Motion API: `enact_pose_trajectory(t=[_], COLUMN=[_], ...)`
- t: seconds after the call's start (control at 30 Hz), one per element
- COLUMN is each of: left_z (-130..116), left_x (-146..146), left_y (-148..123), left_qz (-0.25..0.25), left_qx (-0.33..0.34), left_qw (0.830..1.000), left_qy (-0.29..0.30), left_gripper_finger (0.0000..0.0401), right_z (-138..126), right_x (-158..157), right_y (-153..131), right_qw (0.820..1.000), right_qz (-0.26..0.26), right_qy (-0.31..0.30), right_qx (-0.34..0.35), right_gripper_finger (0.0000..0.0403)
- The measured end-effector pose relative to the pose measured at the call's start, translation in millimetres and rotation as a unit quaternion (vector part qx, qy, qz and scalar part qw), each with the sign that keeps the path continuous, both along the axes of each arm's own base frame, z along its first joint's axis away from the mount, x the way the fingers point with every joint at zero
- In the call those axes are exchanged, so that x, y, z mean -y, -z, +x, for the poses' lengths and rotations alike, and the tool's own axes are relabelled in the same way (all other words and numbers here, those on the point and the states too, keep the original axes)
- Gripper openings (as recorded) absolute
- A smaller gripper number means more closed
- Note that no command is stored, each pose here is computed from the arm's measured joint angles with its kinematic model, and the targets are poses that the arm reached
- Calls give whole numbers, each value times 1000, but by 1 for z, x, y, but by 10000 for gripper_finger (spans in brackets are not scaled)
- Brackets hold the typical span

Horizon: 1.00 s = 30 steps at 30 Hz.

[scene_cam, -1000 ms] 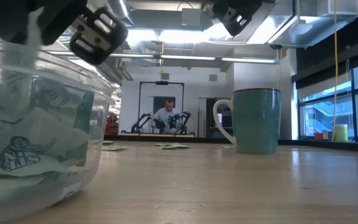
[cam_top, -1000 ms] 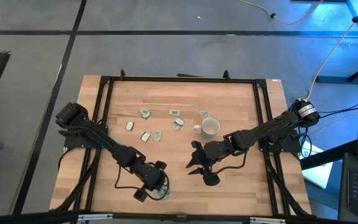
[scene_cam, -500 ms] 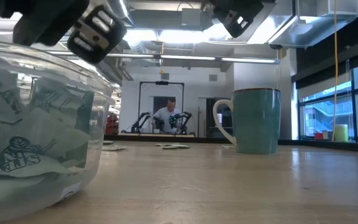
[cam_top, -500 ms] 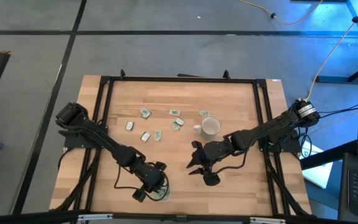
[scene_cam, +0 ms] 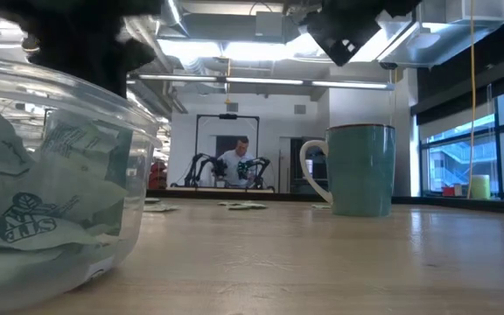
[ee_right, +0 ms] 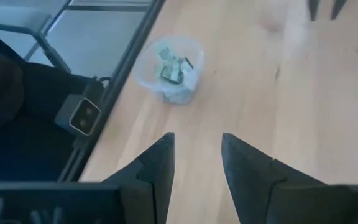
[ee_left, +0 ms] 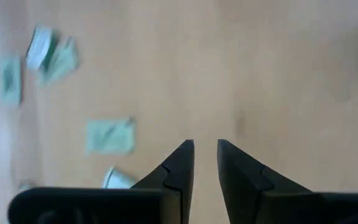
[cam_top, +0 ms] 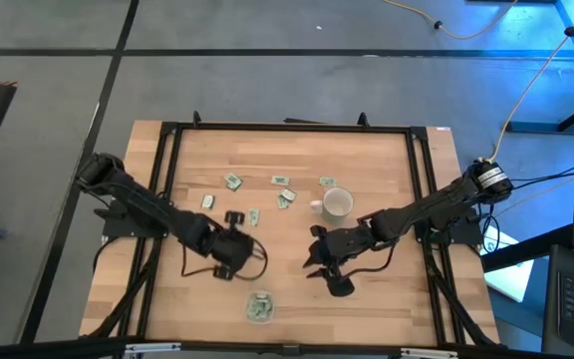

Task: Pick and place Stevia / Truvia into bins
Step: Put the green stevia packet into the transparent bin

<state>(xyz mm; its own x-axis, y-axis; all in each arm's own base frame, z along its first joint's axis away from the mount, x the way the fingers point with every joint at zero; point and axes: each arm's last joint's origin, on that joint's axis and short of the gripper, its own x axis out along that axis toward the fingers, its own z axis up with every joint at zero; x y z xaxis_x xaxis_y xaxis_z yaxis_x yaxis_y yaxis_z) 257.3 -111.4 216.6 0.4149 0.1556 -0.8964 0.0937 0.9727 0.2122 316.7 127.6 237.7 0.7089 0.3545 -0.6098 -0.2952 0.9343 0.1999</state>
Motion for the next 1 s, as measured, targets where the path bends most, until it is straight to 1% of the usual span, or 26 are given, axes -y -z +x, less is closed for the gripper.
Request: enact_pose_trajectory(t=[0.07, 0.13, 0.3, 0.5, 0.57, 0.67, 0.77, 0.87, 1.0], left_z=[0, 2, 7, 10, 11, 11, 9, 7, -3], left_x=[-10, -16, -24, -32, -35, -39, -43, -46, -49], left_y=[1, 1, 0, 0, 0, -2, -4, -9, -17], left_qz=[1, -2, -3, 7, -1, -12, -12, -23, -35], left_qx=[-18, -21, -18, -21, -26, -28, -29, -19, 9], left_qw=[1000, 999, 1000, 1000, 1000, 1000, 999, 1000, 999], left_qy=[-22, -34, -14, 0, 6, 4, -2, -5, -11], left_gripper_finger=[60, 57, 50, 47, 47, 47, 47, 45, 41], right_z=[-6, -14, -33, -55, -62, -72, -82, -89, -93], right_x=[3, 6, 12, 15, 15, 17, 19, 22, 23], right_y=[-2, -5, -6, -5, -6, -4, -4, -3, -5], right_qw=[1000, 1000, 998, 996, 994, 994, 992, 992, 992], right_qz=[-4, -8, 4, 16, 28, 43, 50, 53, 51], right_qy=[1, 3, 7, -1, -1, 2, -2, -2, -2], right_qx=[4, 21, 64, 91, 105, 102, 117, 118, 115], right_gripper_finger=[136, 136, 136, 136, 136, 135, 135, 135, 135])
